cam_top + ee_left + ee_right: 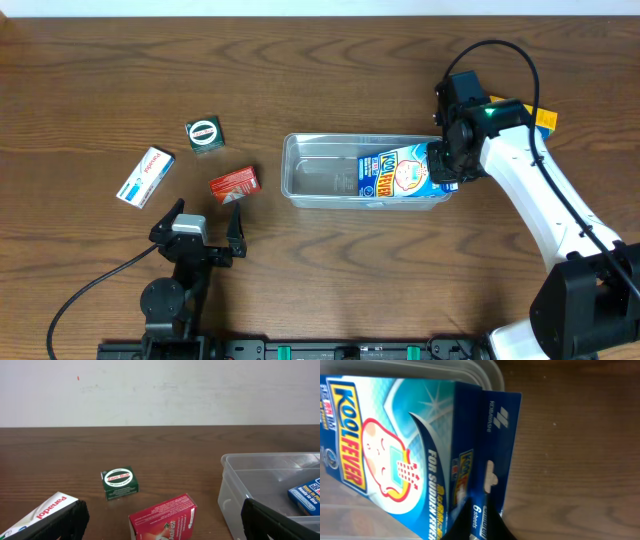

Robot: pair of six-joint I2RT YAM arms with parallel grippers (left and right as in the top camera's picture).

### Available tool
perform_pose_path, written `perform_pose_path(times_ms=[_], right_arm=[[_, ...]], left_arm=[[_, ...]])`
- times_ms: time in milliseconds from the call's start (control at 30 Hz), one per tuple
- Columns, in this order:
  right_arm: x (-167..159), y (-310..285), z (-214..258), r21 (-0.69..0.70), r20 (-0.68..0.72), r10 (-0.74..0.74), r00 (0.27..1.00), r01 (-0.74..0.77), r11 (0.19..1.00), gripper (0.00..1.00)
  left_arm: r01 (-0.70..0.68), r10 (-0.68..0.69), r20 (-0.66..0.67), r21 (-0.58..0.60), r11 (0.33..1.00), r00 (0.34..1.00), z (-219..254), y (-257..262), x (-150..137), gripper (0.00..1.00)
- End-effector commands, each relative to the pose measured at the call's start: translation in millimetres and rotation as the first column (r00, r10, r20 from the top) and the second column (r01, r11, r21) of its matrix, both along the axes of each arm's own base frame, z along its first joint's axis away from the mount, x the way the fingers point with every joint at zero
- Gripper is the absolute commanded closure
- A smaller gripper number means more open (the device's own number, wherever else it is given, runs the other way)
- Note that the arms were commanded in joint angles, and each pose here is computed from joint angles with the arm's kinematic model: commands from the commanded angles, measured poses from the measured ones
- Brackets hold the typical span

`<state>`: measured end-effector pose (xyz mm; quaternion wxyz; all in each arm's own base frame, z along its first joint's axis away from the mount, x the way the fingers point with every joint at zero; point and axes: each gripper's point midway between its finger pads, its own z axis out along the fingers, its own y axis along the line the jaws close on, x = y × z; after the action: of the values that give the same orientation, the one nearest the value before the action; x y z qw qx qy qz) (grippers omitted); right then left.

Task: Pack container
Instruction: 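Open the right gripper and withdraw it from the container, then move the right gripper to the yellow Woods box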

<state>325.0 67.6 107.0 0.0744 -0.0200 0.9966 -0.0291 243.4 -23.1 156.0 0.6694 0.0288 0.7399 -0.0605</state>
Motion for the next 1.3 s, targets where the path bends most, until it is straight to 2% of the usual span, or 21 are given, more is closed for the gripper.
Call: perform_pose_path(times_ms=[0, 400, 433, 500, 533, 900, 967, 1033, 1200, 1267], right_arm=[[-0.8, 5.0, -2.3, 0.030, -0.009, 0.033, 0.999, -0.033, 0.999, 0.75], [-1.0, 7.1, -2.3, 0.040, -0.010, 0.045, 0.999, -0.044, 0.998, 0.78], [-0.8, 7.5, -2.3, 0.041, -0.009, 0.050, 0.999, -0.050, 0.998, 0.82], [0.2, 10.4, -0.7, 0.055, -0.006, 0.062, 0.998, -0.061, 0.997, 0.96], [0.9, 13.3, 1.5, 0.069, -0.003, 0.075, 0.997, -0.075, 0.995, 0.99], [22.4, 34.1, 59.0, 0.125, 0.101, 0.134, 0.986, -0.146, 0.981, 0.99], [28.8, 32.6, 70.2, 0.128, 0.129, 0.125, 0.984, -0.141, 0.982, 0.92], [35.4, 28.1, 79.6, 0.131, 0.156, 0.103, 0.982, -0.124, 0.984, 0.76], [58.2, -9.7, 96.8, 0.152, 0.224, -0.038, 0.974, 0.003, 0.988, 0.67], [65.2, -26.2, 99.1, 0.190, 0.237, -0.102, 0.966, 0.057, 0.980, 0.56]], left_arm=[[0.001, 0.000, -0.043, 0.007, 1.000, 0.999, -15.9, 0.3, -0.4, 0.02], [0.001, 0.000, -0.043, 0.007, 1.000, 0.999, -15.9, 0.3, -0.4, 0.02], [0.001, 0.000, -0.043, 0.007, 1.000, 0.999, -15.9, 0.3, -0.4, 0.02], [0.001, 0.000, -0.043, 0.007, 1.000, 0.999, -15.9, 0.3, -0.4, 0.02], [0.001, 0.000, -0.043, 0.007, 1.000, 0.999, -15.8, 0.3, -0.3, 0.02], [0.001, 0.000, -0.043, 0.007, 1.000, 0.999, -15.9, 0.3, -0.4, 0.02], [0.001, 0.000, -0.043, 0.007, 1.000, 0.999, -15.9, 0.3, -0.4, 0.02], [0.001, 0.000, -0.043, 0.007, 1.000, 0.999, -15.9, 0.3, -0.4, 0.02], [0.001, 0.000, -0.043, 0.007, 1.000, 0.999, -15.8, 0.3, -0.3, 0.02], [0.001, 0.000, -0.043, 0.007, 1.000, 0.999, -15.9, 0.3, -0.4, 0.02]])
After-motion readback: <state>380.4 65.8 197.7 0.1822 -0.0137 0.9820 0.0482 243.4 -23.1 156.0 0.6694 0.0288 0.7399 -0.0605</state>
